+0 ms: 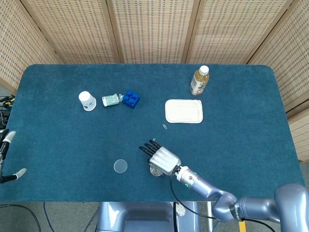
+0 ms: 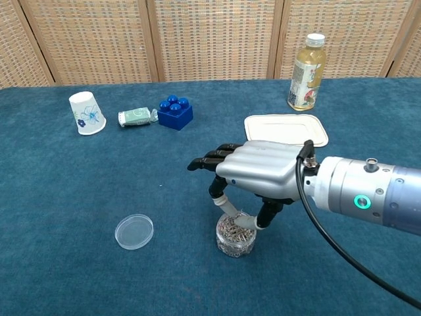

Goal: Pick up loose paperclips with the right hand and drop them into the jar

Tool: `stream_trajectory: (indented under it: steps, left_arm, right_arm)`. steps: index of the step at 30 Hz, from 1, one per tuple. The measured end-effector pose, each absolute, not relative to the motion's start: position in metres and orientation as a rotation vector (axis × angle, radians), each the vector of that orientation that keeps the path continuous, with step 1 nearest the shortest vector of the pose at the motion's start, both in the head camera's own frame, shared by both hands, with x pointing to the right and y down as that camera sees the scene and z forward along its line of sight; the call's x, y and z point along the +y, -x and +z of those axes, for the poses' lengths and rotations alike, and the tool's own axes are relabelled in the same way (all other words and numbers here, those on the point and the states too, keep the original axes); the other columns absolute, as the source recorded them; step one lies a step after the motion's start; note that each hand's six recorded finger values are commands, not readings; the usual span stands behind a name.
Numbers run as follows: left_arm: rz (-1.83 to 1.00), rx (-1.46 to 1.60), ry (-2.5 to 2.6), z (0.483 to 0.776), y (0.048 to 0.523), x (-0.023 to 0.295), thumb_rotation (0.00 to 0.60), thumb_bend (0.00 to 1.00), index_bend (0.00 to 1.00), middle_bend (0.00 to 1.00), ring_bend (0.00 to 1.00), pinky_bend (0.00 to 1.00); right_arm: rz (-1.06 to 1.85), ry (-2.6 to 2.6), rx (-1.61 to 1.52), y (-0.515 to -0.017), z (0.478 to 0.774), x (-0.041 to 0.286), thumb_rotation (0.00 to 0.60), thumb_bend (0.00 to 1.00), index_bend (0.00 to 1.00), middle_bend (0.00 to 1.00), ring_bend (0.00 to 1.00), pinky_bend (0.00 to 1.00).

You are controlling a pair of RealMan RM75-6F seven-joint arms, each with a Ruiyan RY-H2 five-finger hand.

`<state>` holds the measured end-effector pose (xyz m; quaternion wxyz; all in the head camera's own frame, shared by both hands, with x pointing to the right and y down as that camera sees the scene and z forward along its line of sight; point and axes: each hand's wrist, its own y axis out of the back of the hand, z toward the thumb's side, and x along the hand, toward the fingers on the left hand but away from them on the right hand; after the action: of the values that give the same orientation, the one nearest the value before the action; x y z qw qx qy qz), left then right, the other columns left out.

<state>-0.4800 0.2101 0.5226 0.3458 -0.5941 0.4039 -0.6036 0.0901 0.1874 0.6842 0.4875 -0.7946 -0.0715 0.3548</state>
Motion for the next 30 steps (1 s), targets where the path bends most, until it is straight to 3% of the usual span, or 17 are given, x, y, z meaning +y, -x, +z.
stream_trajectory:
  steps: [6, 8, 11, 24, 30]
  left_arm:
    - [-1.562, 1.053, 1.541, 0.522, 0.479, 0.21, 0.6, 0.0, 0.0, 0.0, 0.0, 0.0]
    - [-1.562, 1.053, 1.542, 0.522, 0.479, 0.21, 0.6, 0.0, 0.0, 0.0, 0.0, 0.0]
    - [-1.56, 1.051, 1.543, 0.521, 0.479, 0.21, 0.6, 0.0, 0.0, 0.0, 0.0, 0.0]
    - [-1.558, 1.054, 1.542, 0.521, 0.479, 0.21, 0.6, 0.0, 0.0, 0.0, 0.0, 0.0]
    - [-1.558, 1.056, 1.541, 0.52, 0.48, 0.21, 0.6, 0.0, 0.0, 0.0, 0.0, 0.0]
  right_arm:
    - [0.856, 1.936, -0.165, -0.092, 0.683, 0.19, 0.6, 0.47, 0.6, 0.03, 0.0, 0.05]
    - [0.847, 1.934, -0.164, -0.093, 0.681, 0.19, 0.6, 0.31, 0.54, 0.03, 0.0, 0.05]
    - [0.84, 1.944, -0.17, -0.093, 0.68, 0.19, 0.6, 0.18, 0.46, 0.03, 0.0, 0.05]
    - [0.82, 1.945, -0.205, -0.091, 0.672, 0.185, 0.6, 0.17, 0.44, 0.03, 0.0, 0.05]
    - [0.821, 1.933, -0.268, -0.092, 0.662, 0.168, 0.6, 0.17, 0.44, 0.03, 0.0, 0.06]
